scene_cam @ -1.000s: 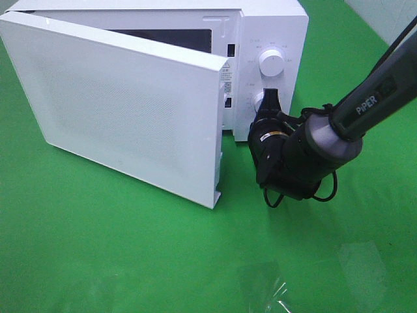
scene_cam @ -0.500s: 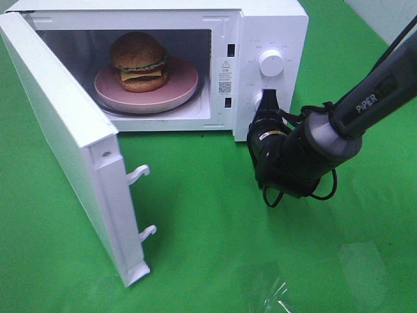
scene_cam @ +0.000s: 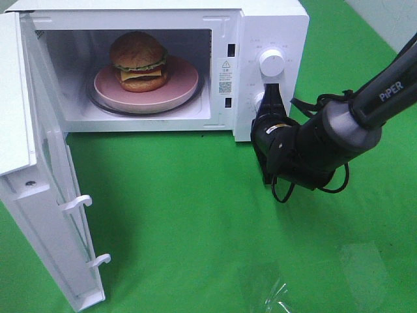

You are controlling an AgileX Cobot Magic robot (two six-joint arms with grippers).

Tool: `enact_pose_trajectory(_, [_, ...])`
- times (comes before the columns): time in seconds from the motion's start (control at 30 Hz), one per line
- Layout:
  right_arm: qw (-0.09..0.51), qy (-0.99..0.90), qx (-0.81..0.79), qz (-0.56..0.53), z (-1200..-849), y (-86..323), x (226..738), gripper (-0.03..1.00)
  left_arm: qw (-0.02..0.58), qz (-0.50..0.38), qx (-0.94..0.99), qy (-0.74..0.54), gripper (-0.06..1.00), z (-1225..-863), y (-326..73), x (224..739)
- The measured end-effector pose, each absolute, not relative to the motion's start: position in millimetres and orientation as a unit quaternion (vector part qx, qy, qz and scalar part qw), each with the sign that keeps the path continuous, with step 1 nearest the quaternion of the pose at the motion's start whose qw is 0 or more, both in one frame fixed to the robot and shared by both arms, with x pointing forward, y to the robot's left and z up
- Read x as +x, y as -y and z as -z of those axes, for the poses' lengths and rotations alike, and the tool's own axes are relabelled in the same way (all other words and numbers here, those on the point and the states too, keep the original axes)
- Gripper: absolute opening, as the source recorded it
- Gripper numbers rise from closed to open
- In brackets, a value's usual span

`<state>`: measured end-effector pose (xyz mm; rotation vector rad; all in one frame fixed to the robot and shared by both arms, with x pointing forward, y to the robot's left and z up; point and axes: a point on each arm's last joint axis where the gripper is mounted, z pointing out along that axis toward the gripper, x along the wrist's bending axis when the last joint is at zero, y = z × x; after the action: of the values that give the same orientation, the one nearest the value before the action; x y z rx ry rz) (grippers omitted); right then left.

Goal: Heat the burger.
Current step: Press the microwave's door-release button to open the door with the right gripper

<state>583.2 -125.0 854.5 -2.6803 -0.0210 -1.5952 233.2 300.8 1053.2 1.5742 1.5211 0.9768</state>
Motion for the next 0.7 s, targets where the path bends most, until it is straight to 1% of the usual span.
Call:
enact_pose_trajectory(0.37, [0.017, 0.046, -0.859, 0.509, -872.1, 129.6, 567.0, 0.00, 0.364, -0.380, 0.612, -0.591, 0.97, -1053.2, -300.8, 233.2])
enact_pose_trajectory(0.7, [0.014, 0.137, -0.875, 0.463, -880.9, 134.0, 543.3, 0.00, 0.364, -0.380, 0.612, -0.591, 0.97, -1053.2, -300.8, 233.2])
